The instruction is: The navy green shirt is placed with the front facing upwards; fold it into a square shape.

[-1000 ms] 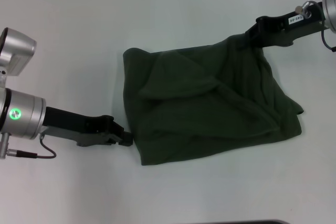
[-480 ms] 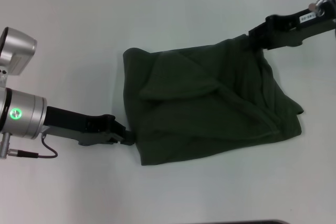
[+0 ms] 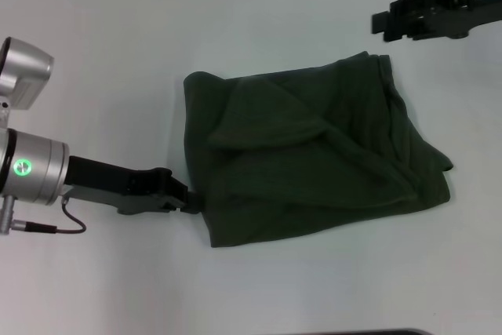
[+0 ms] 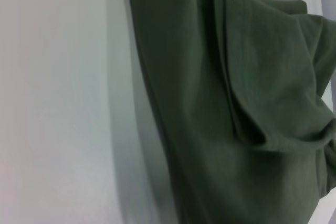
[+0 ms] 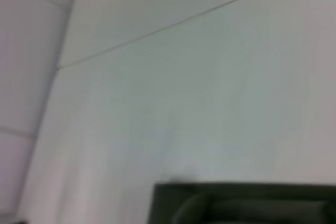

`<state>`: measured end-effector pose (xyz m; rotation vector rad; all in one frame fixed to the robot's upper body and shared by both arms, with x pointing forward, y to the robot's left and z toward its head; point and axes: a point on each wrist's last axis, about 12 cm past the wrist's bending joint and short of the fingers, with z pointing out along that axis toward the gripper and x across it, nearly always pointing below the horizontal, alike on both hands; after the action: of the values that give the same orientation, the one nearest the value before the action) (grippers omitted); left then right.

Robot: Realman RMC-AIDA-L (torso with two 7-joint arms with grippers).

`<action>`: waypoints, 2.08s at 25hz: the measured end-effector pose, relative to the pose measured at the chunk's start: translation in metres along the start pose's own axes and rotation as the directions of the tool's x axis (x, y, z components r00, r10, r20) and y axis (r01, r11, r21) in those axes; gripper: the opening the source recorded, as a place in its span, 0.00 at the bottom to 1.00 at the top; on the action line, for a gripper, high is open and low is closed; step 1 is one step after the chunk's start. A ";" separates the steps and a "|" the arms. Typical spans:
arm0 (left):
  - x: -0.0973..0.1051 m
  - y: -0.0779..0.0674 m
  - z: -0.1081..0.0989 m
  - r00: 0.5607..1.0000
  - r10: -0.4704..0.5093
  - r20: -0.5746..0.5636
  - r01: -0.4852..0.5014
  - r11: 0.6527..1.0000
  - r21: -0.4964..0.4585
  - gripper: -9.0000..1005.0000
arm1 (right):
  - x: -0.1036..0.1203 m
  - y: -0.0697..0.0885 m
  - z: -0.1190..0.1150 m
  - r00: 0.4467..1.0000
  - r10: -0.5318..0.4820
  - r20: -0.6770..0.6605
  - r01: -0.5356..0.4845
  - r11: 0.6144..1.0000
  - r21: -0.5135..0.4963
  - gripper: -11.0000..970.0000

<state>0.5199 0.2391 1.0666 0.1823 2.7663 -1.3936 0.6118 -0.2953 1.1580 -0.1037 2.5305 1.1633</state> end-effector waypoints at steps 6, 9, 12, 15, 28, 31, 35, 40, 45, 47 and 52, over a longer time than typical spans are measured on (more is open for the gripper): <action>-0.002 0.001 -0.005 1.000 -0.005 0.018 0.005 1.000 0.001 0.03 | 0.010 0.008 0.027 0.993 -0.009 -0.116 0.006 1.000 -0.026 0.35; -0.002 0.002 -0.007 1.000 -0.007 0.027 0.007 1.000 0.004 0.04 | 0.013 0.002 0.043 0.993 0.001 -0.122 0.001 1.000 0.019 0.35; -0.003 0.002 -0.007 1.000 -0.006 0.027 0.005 1.000 0.003 0.04 | 0.014 -0.002 0.054 0.993 -0.015 -0.121 0.026 0.996 0.084 0.35; -0.005 0.000 -0.007 1.000 0.000 0.025 0.000 1.000 0.002 0.04 | 0.010 -0.005 0.053 0.993 -0.041 -0.107 0.056 0.988 0.142 0.34; -0.007 0.001 -0.013 0.999 -0.002 0.041 0.002 1.000 0.004 0.06 | -0.003 0.027 0.044 0.990 -0.112 -0.081 0.111 0.994 -0.024 0.35; -0.006 0.002 -0.023 0.998 -0.010 0.054 0.009 1.000 0.020 0.06 | 0.003 0.050 0.055 0.964 -0.196 -0.181 0.179 0.978 -0.106 0.35; -0.002 0.000 -0.046 0.996 0.004 0.091 -0.009 0.998 0.054 0.06 | 0.012 0.074 0.085 0.880 -0.385 -0.280 0.357 0.922 -0.148 0.35; 0.012 -0.005 -0.076 0.992 0.061 0.114 -0.081 0.980 0.184 0.07 | 0.014 0.092 0.110 0.784 -0.554 -0.281 0.528 0.832 -0.168 0.45; 0.023 -0.001 -0.079 0.994 0.035 0.100 -0.055 0.977 0.206 0.11 | 0.016 0.098 0.120 0.738 -0.585 -0.336 0.577 0.805 -0.136 0.66; 0.023 0.000 -0.079 0.995 0.026 0.101 -0.047 0.977 0.207 0.20 | 0.017 0.100 0.124 0.720 -0.598 -0.351 0.595 0.793 -0.132 0.73; 0.022 0.001 -0.081 0.994 0.016 0.112 -0.039 0.979 0.201 0.35 | 0.019 0.113 0.136 0.652 -0.663 -0.368 0.661 0.735 -0.154 0.82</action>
<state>0.5001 0.3063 1.1119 0.1446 2.5225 -1.6258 0.6090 -0.1173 1.1513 -1.2886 2.4252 0.8853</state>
